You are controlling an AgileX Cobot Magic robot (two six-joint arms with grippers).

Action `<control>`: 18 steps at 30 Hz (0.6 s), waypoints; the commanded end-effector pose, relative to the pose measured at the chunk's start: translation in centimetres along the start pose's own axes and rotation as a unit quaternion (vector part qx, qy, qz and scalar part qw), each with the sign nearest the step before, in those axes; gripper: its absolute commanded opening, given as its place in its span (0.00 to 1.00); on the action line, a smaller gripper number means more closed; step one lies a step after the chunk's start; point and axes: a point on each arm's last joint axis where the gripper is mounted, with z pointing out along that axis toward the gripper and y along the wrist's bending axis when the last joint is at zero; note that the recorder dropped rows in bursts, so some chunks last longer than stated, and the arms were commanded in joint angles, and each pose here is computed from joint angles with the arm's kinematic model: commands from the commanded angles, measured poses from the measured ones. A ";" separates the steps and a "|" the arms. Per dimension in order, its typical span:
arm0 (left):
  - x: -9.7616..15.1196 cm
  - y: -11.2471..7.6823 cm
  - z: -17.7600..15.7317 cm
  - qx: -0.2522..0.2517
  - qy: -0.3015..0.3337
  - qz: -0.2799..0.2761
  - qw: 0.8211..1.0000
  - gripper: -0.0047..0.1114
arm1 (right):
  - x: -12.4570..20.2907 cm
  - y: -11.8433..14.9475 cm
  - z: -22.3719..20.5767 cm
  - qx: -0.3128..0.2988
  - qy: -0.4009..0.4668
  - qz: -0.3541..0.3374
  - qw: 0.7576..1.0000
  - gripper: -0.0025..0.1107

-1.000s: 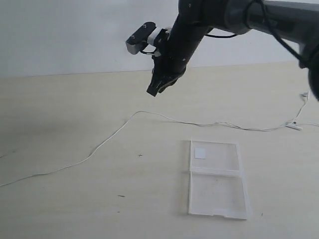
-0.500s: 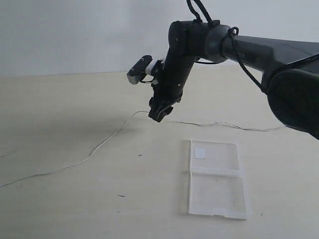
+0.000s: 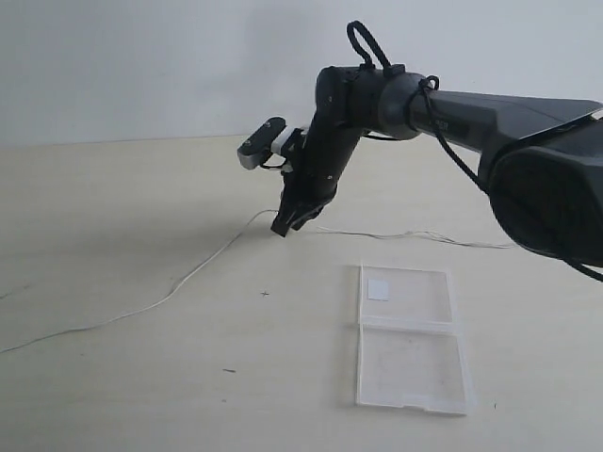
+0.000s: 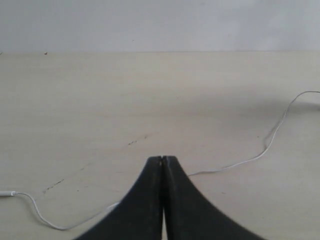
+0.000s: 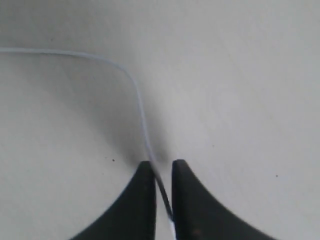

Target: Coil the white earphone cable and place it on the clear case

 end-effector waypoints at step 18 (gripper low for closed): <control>0.0 0.0 0.0 0.000 -0.006 -0.005 1.000 0.04 | -1.8 9.0 -38.0 0.022 -0.319 -0.057 0.946 0.02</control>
